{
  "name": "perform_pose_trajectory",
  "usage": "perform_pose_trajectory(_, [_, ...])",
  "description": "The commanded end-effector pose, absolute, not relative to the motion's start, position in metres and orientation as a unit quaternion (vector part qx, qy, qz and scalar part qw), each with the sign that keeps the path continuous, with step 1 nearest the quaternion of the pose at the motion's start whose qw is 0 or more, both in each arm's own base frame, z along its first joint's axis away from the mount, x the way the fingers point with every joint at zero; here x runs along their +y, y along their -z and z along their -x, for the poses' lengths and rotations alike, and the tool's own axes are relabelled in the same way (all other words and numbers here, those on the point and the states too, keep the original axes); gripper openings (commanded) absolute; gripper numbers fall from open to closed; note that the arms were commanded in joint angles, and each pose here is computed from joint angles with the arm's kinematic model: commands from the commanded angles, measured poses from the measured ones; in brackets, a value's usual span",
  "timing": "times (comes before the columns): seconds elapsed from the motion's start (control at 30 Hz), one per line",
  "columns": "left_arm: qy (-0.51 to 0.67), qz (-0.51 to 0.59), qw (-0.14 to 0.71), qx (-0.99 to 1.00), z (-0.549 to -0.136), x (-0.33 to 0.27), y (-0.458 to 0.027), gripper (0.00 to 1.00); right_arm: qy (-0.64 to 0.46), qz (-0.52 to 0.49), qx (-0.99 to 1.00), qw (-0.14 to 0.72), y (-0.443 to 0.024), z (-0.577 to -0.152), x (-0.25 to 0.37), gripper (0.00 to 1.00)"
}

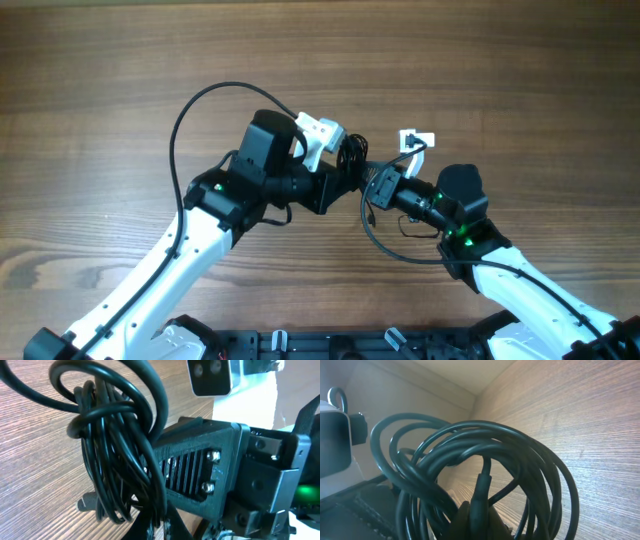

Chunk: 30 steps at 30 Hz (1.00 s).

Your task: Untangle cables

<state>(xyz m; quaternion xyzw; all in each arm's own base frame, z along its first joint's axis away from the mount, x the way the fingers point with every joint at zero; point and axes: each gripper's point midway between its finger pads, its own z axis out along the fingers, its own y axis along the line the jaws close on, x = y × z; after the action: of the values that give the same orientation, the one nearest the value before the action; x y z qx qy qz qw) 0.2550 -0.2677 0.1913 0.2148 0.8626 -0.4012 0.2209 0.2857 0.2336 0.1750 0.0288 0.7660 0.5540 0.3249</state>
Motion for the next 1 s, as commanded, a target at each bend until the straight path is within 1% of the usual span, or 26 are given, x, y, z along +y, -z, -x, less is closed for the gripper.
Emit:
perform_pose_trajectory(0.0, [0.452, -0.211, 0.212, 0.840, -0.252, -0.284, -0.208, 0.04, -0.558, 0.016, 0.762, 0.328, -0.180, -0.276, 0.245, 0.18])
perform_pose_trajectory(0.07, [0.465, -0.218, 0.201, 0.834, -0.246, -0.287, -0.211, 0.04, -0.542, 0.008, 0.765, 0.348, -0.178, -0.284, 0.240, 0.24])
perform_pose_trajectory(0.2, [0.463, -0.214, 0.183, 0.841, -0.241, -0.284, -0.205, 0.04, -0.561, 0.025, 0.758, 0.332, -0.183, -0.279, 0.238, 0.25])
perform_pose_trajectory(0.23, [0.461, -0.211, 0.181, 0.843, -0.241, -0.282, -0.204, 0.04, -0.568, 0.033, 0.755, 0.325, -0.184, -0.276, 0.237, 0.29])
perform_pose_trajectory(0.27, [0.460, -0.208, 0.182, 0.844, -0.243, -0.280, -0.204, 0.04, -0.580, 0.046, 0.752, 0.311, -0.186, -0.272, 0.236, 0.36])
perform_pose_trajectory(0.33, [0.454, -0.193, 0.190, 0.849, -0.252, -0.272, -0.203, 0.04, -0.599, 0.066, 0.744, 0.288, -0.189, -0.265, 0.227, 0.46])
perform_pose_trajectory(0.47, [0.444, -0.159, 0.207, 0.857, -0.272, -0.252, -0.202, 0.04, -0.622, 0.080, 0.731, 0.269, -0.195, -0.264, 0.198, 0.56])
perform_pose_trajectory(0.53, [0.441, -0.140, 0.215, 0.860, -0.282, -0.241, -0.202, 0.04, -0.627, 0.097, 0.723, 0.272, -0.198, -0.262, 0.183, 0.67])
perform_pose_trajectory(0.6, [0.449, -0.130, 0.216, 0.857, -0.287, -0.233, -0.205, 0.04, -0.621, 0.151, 0.708, 0.299, -0.201, -0.257, 0.174, 0.85])
perform_pose_trajectory(0.63, [0.456, -0.129, 0.214, 0.854, -0.287, -0.231, -0.207, 0.04, -0.616, 0.171, 0.702, 0.312, -0.201, -0.255, 0.172, 0.99])
perform_pose_trajectory(0.7, [0.478, -0.143, 0.207, 0.842, -0.282, -0.232, -0.213, 0.04, -0.603, 0.201, 0.694, 0.338, -0.202, -0.255, 0.170, 1.00])
perform_pose_trajectory(0.77, [0.516, -0.195, 0.198, 0.810, -0.267, -0.240, -0.225, 0.04, -0.593, 0.218, 0.689, 0.355, -0.201, -0.256, 0.170, 1.00])
perform_pose_trajectory(0.87, [0.598, -0.277, 0.171, 0.732, -0.232, -0.251, -0.252, 0.04, -0.588, 0.217, 0.690, 0.361, -0.201, -0.258, 0.170, 1.00])
perform_pose_trajectory(0.97, [0.630, -0.300, 0.153, 0.700, -0.217, -0.253, -0.264, 0.04, -0.583, 0.231, 0.685, 0.370, -0.201, -0.257, 0.172, 1.00])
